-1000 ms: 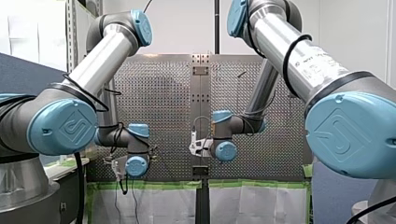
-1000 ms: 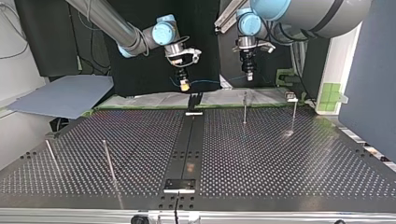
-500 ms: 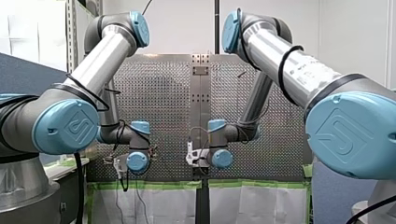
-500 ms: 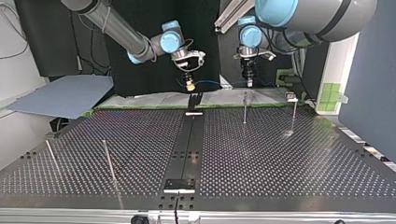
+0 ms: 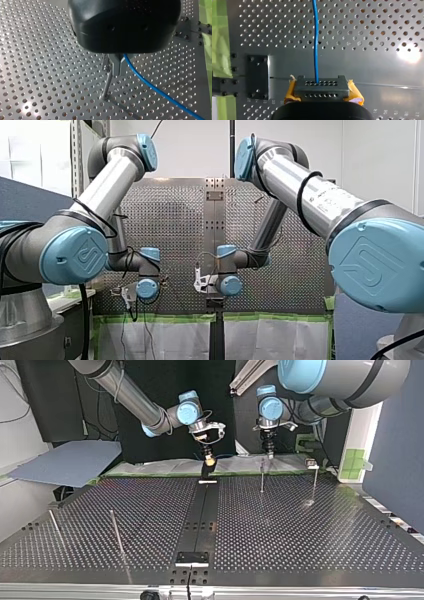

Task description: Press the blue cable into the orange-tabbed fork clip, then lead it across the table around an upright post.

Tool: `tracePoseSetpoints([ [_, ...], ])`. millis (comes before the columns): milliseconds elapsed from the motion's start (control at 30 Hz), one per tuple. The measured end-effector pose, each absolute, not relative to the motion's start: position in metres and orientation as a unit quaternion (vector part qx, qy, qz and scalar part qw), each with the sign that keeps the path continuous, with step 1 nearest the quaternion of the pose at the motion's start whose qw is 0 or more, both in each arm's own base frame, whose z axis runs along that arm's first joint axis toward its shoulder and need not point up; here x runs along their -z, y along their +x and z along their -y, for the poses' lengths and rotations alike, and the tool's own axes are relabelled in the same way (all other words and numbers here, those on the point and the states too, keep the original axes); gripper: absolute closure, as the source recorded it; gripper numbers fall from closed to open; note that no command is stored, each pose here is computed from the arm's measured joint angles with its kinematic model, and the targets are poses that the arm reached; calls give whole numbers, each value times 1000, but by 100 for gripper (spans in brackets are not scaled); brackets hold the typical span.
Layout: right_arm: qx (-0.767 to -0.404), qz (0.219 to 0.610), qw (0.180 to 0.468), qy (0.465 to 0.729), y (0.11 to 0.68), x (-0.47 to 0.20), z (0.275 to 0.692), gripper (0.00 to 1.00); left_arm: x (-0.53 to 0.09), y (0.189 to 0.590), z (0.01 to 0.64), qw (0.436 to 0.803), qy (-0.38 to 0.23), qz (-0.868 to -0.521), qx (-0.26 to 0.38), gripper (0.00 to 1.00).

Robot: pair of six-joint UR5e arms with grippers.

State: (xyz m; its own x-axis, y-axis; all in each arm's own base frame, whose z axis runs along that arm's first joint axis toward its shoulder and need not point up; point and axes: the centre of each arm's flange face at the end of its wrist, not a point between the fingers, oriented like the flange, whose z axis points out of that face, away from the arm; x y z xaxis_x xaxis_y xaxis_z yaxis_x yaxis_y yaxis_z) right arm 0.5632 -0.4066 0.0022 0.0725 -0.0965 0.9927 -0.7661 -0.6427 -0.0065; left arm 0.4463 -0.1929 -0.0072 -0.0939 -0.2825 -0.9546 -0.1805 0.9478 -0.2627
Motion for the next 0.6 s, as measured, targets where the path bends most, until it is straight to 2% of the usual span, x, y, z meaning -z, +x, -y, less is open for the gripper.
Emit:
tracePoseSetpoints([
  [600, -603, 305, 281, 682, 570, -6, 405, 100, 2, 476, 176, 639, -167, -750, 25, 100],
])
